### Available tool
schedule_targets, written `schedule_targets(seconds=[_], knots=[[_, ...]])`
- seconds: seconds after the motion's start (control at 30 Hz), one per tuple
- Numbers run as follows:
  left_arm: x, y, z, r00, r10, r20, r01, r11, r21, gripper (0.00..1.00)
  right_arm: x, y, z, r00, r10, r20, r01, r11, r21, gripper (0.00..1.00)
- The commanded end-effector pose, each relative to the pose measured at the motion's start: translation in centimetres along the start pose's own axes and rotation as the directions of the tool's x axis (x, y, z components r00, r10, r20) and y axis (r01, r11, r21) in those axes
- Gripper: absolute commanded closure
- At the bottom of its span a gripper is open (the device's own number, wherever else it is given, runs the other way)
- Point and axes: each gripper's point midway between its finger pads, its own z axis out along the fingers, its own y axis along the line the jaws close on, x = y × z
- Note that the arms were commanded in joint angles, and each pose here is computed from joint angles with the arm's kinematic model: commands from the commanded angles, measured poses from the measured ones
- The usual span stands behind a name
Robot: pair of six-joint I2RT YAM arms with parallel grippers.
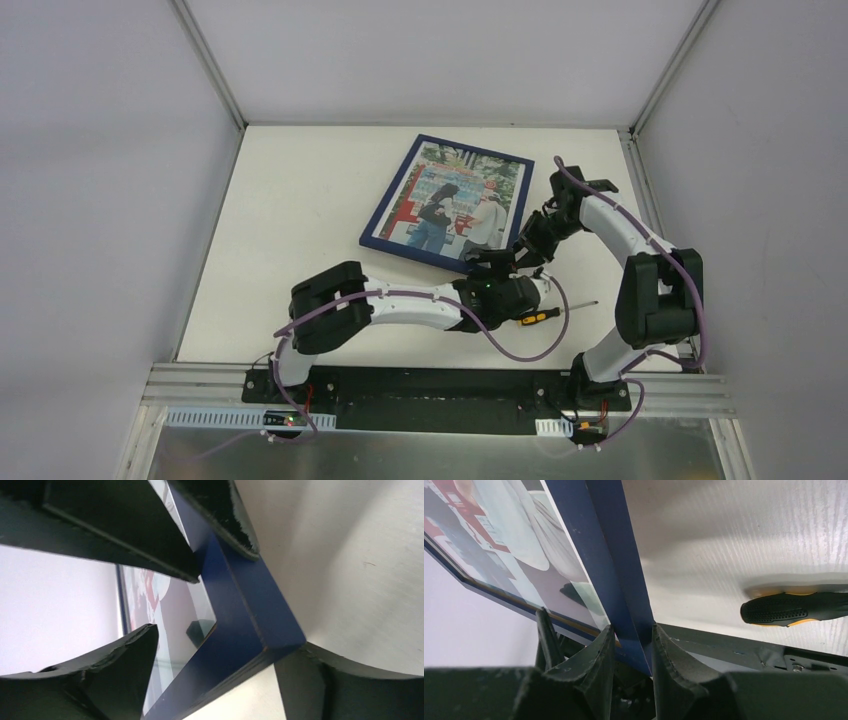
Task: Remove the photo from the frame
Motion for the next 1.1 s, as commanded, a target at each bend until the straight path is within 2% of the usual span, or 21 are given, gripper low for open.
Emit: schedule_targets(seconds=[0.0,0.17,0.27,0.3,0.4,0.53,0.57,0.63,0.67,0.77,0.87,0.97,1.07], knots=[[-0.8,1.8,0.2,0.999,0.041,0.013,-0.039,0.990,-0.136,0.25,1.6,2.2,-2.4,0.999,0.042,-0.022,-0.043,0.995,-0.087,1.00],[-1.4,2.8,0.1,0.999,0.052,0.011,-0.049,0.983,-0.179,0.60,1.8,2.2,-2.6,0.999,0.041,-0.019,-0.043,0.995,-0.096,1.00],[-1.7,3.2,-0.2,0.999,0.049,0.019,-0.045,0.983,-0.179,0.78,1.8,2.6,-3.0,1.000,0.023,-0.007,-0.024,0.994,-0.109,1.00],[-1.7,3.3,-0.4,0.999,0.046,0.022,-0.042,0.983,-0.178,0.84,1.7,2.8,-3.3,1.000,0.015,-0.001,-0.015,0.993,-0.113,0.95],[-1.8,3.9,-1.0,0.999,0.021,0.027,-0.016,0.985,-0.174,0.99,1.4,3.2,-4.5,0.999,-0.032,0.038,0.036,0.994,-0.103,0.66],[-1.8,5.0,-2.0,0.999,-0.036,0.028,0.040,0.984,-0.174,1.00,0.6,4.1,-7.7,0.984,-0.118,0.130,0.126,0.991,-0.050,0.42],[-1.6,5.2,-2.2,0.999,-0.047,0.021,0.050,0.984,-0.173,1.00,0.5,4.4,-8.9,0.977,-0.138,0.160,0.146,0.988,-0.039,0.33],[-1.3,5.7,-2.9,0.997,-0.080,0.017,0.082,0.982,-0.168,1.00,0.2,5.2,-11.4,0.958,-0.166,0.235,0.180,0.983,-0.036,0.07],[-1.2,6.1,-3.3,0.995,-0.103,0.017,0.104,0.980,-0.169,1.00,0.1,5.9,-12.9,0.941,-0.182,0.285,0.201,0.979,-0.041,0.02],[-0.8,7.6,-4.7,0.980,-0.195,0.030,0.197,0.964,-0.176,1.00,0.1,6.5,-15.8,0.900,-0.199,0.388,0.231,0.972,-0.036,0.01],[-0.6,8.9,-6.5,0.944,-0.323,0.064,0.330,0.932,-0.149,1.00,0.3,6.3,-17.0,0.877,-0.204,0.435,0.241,0.970,-0.031,0.01],[-0.8,10.2,-8.4,0.884,-0.454,0.112,0.464,0.882,-0.087,1.00,0.5,5.6,-17.2,0.864,-0.209,0.457,0.244,0.969,-0.019,0.01],[-0.9,11.1,-10.3,0.803,-0.576,0.153,0.583,0.812,-0.003,1.00,0.5,4.7,-17.2,0.848,-0.215,0.484,0.245,0.970,0.002,0.01]])
